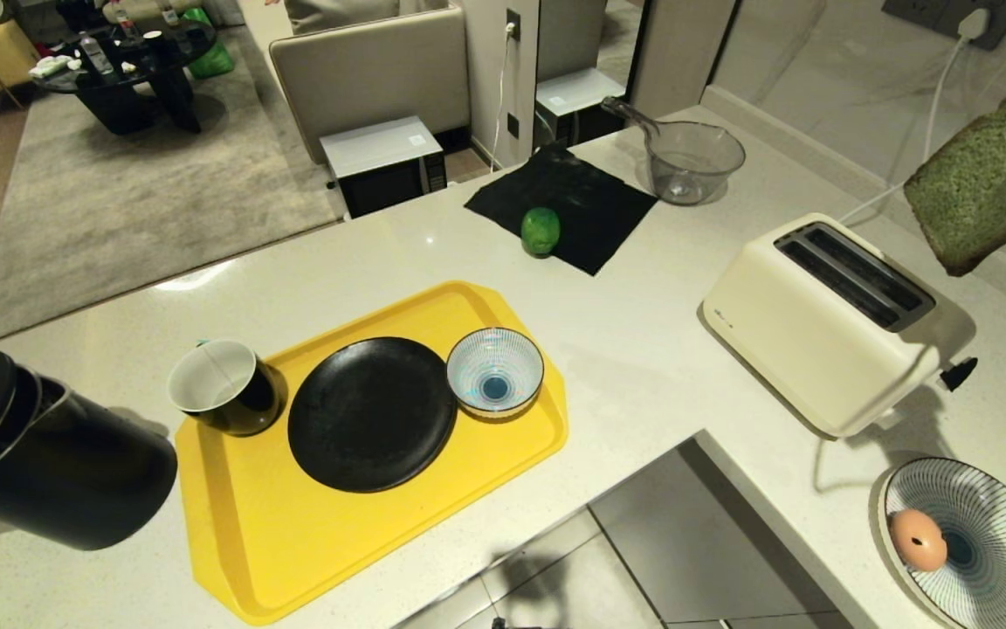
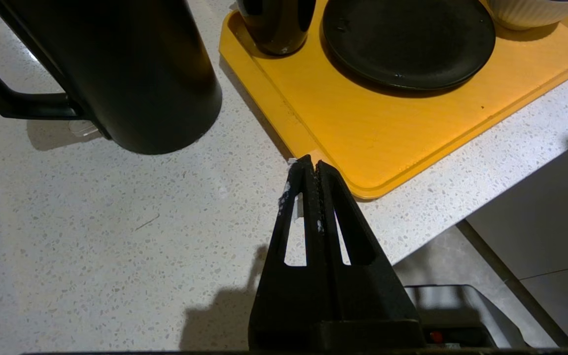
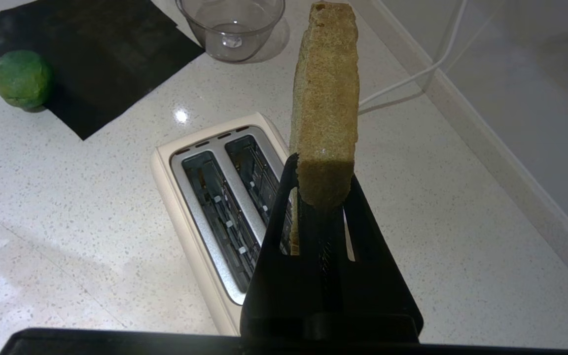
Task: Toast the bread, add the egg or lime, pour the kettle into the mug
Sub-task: Put the baked bread on a plate
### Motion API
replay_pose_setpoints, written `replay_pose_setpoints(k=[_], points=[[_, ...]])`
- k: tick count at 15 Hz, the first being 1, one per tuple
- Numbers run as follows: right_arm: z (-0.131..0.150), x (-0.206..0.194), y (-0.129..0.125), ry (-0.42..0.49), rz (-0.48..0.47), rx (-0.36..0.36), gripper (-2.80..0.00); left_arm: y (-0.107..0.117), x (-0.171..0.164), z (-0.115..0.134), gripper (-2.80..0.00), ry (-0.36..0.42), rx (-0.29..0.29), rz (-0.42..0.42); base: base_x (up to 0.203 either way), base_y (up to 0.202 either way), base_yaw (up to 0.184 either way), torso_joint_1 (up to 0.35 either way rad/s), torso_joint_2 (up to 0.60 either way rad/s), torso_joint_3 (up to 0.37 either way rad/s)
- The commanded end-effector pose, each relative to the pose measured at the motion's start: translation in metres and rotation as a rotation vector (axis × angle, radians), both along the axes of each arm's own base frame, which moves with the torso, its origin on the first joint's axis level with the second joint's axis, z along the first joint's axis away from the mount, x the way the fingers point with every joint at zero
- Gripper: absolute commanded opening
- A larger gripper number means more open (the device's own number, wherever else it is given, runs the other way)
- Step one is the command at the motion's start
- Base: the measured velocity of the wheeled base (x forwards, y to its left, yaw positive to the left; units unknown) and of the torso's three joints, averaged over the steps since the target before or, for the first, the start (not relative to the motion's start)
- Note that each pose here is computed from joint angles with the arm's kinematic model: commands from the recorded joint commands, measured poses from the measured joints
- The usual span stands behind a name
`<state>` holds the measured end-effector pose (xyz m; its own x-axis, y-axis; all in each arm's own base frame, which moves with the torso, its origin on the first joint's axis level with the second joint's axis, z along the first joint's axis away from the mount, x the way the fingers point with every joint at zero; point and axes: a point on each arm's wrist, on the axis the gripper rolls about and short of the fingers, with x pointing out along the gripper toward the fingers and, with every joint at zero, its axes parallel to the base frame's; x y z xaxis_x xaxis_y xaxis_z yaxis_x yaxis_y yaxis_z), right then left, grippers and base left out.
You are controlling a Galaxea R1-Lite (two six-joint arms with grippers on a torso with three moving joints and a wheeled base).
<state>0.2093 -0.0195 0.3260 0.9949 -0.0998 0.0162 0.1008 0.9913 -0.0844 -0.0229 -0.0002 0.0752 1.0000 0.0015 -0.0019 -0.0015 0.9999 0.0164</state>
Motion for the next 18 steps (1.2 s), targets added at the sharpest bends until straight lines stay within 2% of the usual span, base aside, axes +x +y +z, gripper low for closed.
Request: replay_pose_setpoints(k=[1, 3, 7, 14, 18], points=[[0.000, 0.000, 0.000, -0.002, 0.000, -0.001, -2.80, 0.000, 0.000, 0.000, -2.80, -0.002, 0.000, 0.000, 0.000, 0.000, 0.000, 0.000, 0.00, 0.000], [-0.001, 0.001, 0.000, -0.001, 0.003, 0.000, -2.80, 0.000, 0.000, 0.000, -2.80, 0.000, 0.000, 0.000, 0.000, 0.000, 0.000, 0.000, 0.00, 0.000], [-0.003, 0.002, 0.000, 0.005, 0.008, 0.001, -2.80, 0.000, 0.000, 0.000, -2.80, -0.002, 0.000, 0.000, -0.126, 0.000, -0.001, -0.001, 0.00, 0.002], [-0.011, -0.005, 0.001, 0.025, 0.010, -0.010, -2.80, 0.000, 0.000, 0.000, -2.80, -0.002, 0.005, -0.001, 0.000, 0.000, 0.000, 0.000, 0.00, 0.000], [-0.011, -0.006, 0.001, 0.028, 0.011, -0.043, -2.80, 0.000, 0.000, 0.000, -2.80, -0.002, 0.005, -0.001, 0.000, 0.000, 0.000, 0.000, 0.00, 0.000]])
